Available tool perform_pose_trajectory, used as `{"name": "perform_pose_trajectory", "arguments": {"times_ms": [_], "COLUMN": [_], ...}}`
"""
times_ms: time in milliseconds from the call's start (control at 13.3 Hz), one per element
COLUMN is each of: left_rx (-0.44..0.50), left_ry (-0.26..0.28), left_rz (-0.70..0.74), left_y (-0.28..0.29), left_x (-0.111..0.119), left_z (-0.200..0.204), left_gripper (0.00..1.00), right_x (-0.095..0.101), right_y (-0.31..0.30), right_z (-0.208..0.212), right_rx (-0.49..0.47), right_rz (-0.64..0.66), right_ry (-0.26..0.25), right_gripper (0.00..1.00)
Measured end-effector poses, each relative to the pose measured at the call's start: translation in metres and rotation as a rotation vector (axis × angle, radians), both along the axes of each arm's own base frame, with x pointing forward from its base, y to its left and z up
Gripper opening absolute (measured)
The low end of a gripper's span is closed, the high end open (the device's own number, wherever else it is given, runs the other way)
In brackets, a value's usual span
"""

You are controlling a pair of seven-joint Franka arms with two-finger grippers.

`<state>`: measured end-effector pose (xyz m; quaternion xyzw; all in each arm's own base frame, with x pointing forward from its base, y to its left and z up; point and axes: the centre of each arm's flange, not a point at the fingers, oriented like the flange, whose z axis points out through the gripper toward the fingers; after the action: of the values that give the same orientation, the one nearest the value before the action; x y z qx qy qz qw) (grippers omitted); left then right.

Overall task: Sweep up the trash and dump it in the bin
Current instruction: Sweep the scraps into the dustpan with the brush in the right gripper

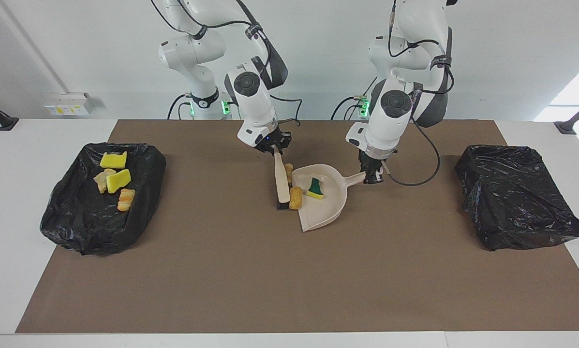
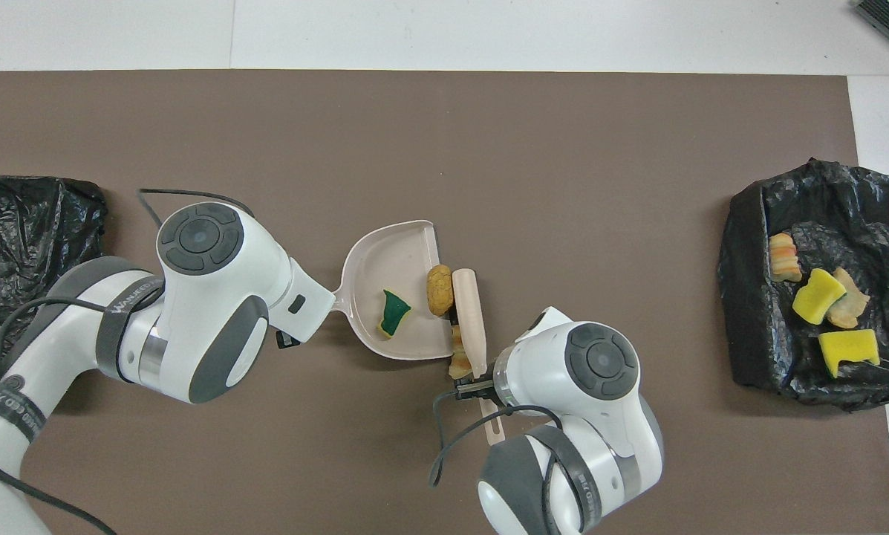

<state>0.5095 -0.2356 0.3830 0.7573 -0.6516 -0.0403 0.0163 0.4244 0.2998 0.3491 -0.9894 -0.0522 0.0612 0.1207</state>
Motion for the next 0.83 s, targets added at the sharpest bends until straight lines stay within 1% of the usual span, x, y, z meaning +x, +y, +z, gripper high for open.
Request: {"name": "perform_pose_trajectory", "arguments": {"times_ms": [225,376,451,526,676,827], "left_rx": [0.002,0.002,0.002,0.002,0.004,0.007], "left_ry": [0.000,0.001,0.000,0.000,-0.001,-0.003], "left_rz": [0.000,-0.001,0.001,0.007,0.033,0.063], "left_y": [0.000,0.000,0.000,0.000,0.000,0.000], "left_x": [0.000,0.000,0.000,0.000,0.000,0.000], "left_z": [0.000,-0.001,-0.001,-0.001,-0.001,-0.001], "left_gripper": [0.33,0.33,0.33,0.33,0.33,0.33], "right_x": [0.018,0.026,0.028,0.030,0.036,0.045], "right_y": [0.028,0.048,0.053,0.056,0.054,0.040], "right_z": [0.018,0.036,0.045,0.054,0.077,0.095], "right_rx": [0.078,0.138,0.149,0.153,0.150,0.121], "right_rz": [0.000,-0.009,-0.001,0.012,0.037,0.059], "right_ry": [-0.014,-0.018,-0.011,0.005,0.055,0.078], "right_gripper": [0.26,0.26,0.26,0.26,0.26,0.26]}}
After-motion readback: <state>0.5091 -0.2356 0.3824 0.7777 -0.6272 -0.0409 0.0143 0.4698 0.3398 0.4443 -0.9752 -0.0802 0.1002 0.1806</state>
